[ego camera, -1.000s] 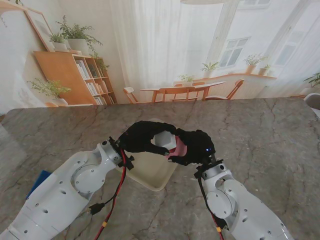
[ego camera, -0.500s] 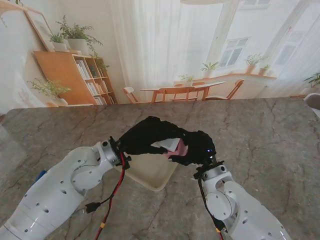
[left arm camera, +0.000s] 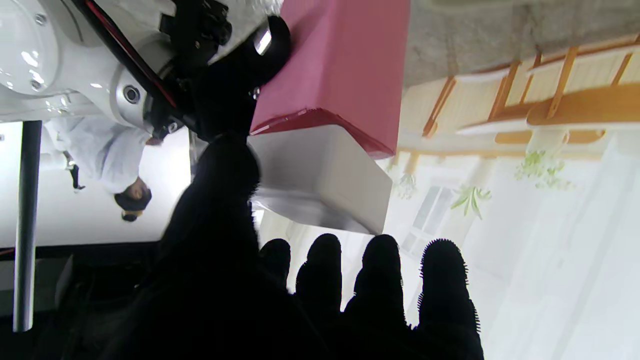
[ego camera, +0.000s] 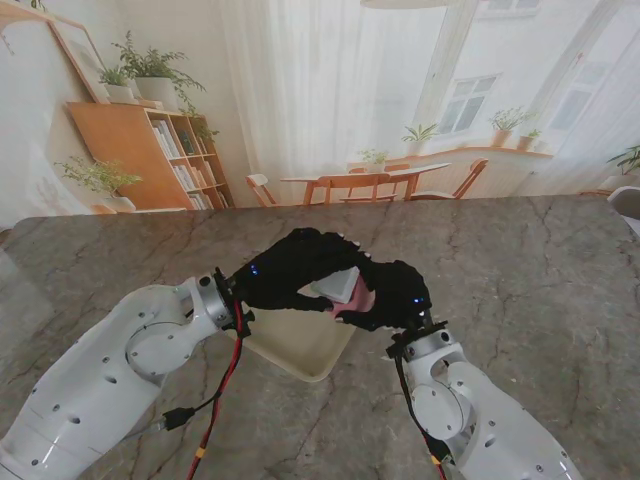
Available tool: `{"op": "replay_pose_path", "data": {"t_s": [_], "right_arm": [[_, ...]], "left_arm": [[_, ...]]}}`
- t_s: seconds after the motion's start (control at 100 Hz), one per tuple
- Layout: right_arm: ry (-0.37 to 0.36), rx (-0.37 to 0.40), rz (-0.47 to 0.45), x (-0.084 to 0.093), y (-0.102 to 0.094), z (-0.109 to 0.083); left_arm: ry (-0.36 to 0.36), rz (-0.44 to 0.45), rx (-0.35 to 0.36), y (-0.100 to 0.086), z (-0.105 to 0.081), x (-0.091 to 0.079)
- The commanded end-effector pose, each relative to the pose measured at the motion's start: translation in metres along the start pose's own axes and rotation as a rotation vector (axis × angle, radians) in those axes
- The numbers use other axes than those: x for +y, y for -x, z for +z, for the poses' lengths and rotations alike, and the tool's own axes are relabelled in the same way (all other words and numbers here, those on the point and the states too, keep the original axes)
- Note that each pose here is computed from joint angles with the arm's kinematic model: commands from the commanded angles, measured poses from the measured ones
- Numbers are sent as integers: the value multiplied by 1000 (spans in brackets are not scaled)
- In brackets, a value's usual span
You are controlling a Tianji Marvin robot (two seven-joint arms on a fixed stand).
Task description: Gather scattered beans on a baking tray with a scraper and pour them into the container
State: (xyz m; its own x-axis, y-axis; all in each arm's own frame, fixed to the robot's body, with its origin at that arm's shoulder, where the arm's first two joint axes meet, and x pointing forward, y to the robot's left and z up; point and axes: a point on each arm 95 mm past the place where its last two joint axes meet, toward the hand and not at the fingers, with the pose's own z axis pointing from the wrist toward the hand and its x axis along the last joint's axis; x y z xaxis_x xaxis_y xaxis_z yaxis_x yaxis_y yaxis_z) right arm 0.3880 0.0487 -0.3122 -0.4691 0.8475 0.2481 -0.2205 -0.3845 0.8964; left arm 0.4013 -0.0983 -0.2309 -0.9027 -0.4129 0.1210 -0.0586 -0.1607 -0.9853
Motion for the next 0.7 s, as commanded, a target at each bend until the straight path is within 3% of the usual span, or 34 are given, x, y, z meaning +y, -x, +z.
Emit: {"op": "replay_pose_path", "data": {"t_s": [0.0, 0.2, 0.25, 0.31, 0.37, 0.51, 0.69], "right_arm": [[-12, 3, 3, 0, -1, 1], [-11, -4, -2, 0, 0, 1], [-11, -6, -5, 0, 0, 1], [-13, -9, -11, 0, 0, 1], [-15, -11, -17, 0, 0, 1], [-21, -19, -33, -1, -1, 0], [-31, -34, -51, 0, 1, 0]], "left_arm": [[20, 24, 16, -6, -3, -8], [54, -17, -12, -11, -11, -14], [6, -57, -74, -6, -8, -9], [-156, -127, -180, -1, 2, -1], [-205, -162, -276, -5, 6, 3], [-207, -142, -474, -28, 3, 11], [-179, -204, -526, -34, 12, 12]]}}
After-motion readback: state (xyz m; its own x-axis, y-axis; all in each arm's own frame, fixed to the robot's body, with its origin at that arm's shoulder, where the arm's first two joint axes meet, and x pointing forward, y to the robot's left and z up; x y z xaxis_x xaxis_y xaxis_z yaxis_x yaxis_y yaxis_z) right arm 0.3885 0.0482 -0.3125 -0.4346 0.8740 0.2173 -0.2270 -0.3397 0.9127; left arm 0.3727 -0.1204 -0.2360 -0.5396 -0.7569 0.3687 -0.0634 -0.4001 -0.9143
